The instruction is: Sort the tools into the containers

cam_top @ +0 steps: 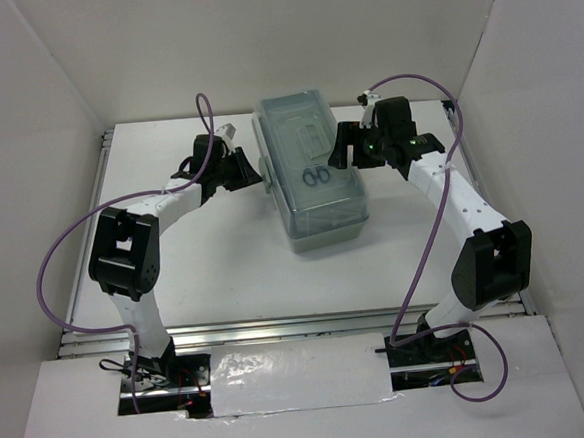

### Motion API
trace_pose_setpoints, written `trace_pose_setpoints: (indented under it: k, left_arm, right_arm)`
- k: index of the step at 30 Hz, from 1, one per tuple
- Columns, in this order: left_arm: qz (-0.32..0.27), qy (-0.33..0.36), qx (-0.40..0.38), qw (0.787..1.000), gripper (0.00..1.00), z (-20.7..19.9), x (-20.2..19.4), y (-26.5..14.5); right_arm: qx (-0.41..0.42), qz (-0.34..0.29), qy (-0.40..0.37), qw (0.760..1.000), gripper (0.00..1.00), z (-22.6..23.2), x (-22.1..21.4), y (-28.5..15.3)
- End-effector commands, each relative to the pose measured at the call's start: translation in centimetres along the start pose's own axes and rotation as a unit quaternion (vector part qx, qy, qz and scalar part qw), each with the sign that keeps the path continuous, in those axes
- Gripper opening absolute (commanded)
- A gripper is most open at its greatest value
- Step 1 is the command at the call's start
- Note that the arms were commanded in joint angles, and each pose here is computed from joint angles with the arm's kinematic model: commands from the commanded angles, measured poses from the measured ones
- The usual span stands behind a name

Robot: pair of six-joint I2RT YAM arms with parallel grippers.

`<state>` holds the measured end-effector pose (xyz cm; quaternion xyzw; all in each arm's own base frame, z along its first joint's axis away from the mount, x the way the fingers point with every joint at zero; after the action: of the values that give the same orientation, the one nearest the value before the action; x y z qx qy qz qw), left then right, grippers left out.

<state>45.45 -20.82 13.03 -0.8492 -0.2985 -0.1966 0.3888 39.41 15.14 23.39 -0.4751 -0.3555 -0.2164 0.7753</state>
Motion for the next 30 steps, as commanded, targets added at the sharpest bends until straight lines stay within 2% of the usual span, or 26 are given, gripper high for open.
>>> trace_pose_setpoints:
  k: [1,9,19,24,28,30]
  left_arm:
    - [-0.008,0.018,-0.075,0.997,0.36,-4.7,0.2,0.4]
    - [-0.05,0.024,-0.099,0.994,0.35,-6.2,1.4,-2.8]
    - [-0.064,0.031,-0.122,0.99,0.35,-7.6,2.6,-5.0]
    - [-0.045,0.013,-0.113,0.992,0.34,-6.6,2.3,-3.9]
    - [-0.06,-0.015,-0.129,0.99,0.34,-5.8,2.9,-5.2]
    - [-0.068,-0.026,-0.138,0.988,0.3,-4.5,2.9,-6.1]
  right_arm:
    - [0.07,0.051,-0.028,0.996,0.81,4.1,-2.5,0.2]
    - [0.069,0.047,-0.029,0.996,0.81,4.0,-2.1,0.2]
    - [0.07,0.046,-0.039,0.996,0.82,4.4,-1.9,0.1]
    - [0.072,0.046,-0.043,0.995,0.82,4.6,-2.0,0.3]
    - [0.071,0.043,-0.046,0.996,0.82,4.6,-1.7,0.3]
    - [0.07,0.044,-0.044,0.996,0.82,4.5,-1.7,0.3]
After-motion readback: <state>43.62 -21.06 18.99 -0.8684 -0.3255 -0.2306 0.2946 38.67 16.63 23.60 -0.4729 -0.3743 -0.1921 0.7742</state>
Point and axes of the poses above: each gripper's point midway between its finger pads, its own y axis out along the fingers, its own z axis along the line the jaws close on, x = y × z, the point moved 2 cm from there along -y, back along the fingers, and after that the axes turned 5 degrees about -y, right-handed, at the moved point
